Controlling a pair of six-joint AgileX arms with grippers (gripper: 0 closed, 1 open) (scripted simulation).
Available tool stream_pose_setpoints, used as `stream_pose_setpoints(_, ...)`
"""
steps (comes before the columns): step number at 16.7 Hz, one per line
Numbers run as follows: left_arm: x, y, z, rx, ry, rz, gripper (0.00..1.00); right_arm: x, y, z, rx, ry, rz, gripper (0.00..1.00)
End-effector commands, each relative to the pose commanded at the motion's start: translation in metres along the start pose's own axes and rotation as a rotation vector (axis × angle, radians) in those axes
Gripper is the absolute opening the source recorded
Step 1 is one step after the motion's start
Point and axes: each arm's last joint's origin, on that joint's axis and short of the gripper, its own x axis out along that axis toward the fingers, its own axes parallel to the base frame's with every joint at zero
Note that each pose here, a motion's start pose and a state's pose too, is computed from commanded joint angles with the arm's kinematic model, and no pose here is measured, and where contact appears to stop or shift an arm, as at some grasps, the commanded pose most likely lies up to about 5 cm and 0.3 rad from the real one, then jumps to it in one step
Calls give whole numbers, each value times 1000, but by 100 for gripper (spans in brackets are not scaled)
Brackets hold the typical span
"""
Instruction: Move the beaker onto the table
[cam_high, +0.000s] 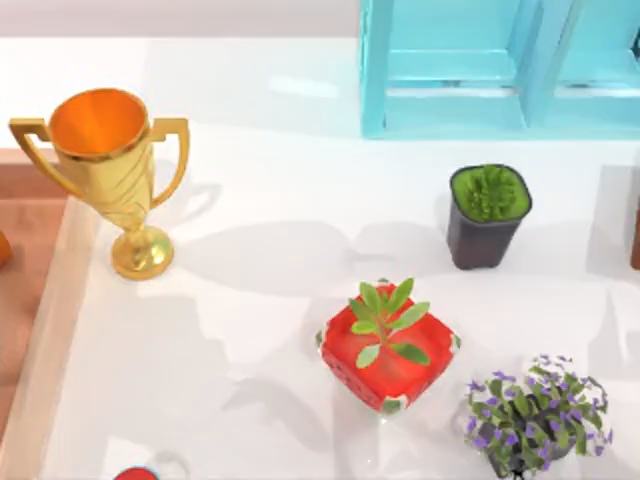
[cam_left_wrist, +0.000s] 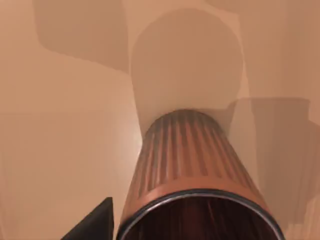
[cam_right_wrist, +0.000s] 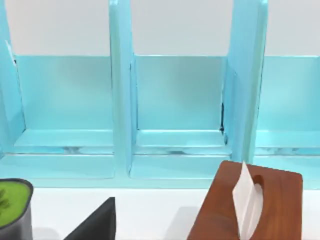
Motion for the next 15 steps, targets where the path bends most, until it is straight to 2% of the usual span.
stream_pose_setpoints(3, 20, -1, -4, 0, 12, -3, 100, 0, 0, 0, 0, 0, 0, 100)
stream_pose_setpoints(7, 20, -1, -5, 0, 12, -3, 100, 0, 0, 0, 0, 0, 0, 100)
stream_pose_setpoints(15, 20, -1, -5, 0, 12, -3, 40, 0, 0, 0, 0, 0, 0, 100)
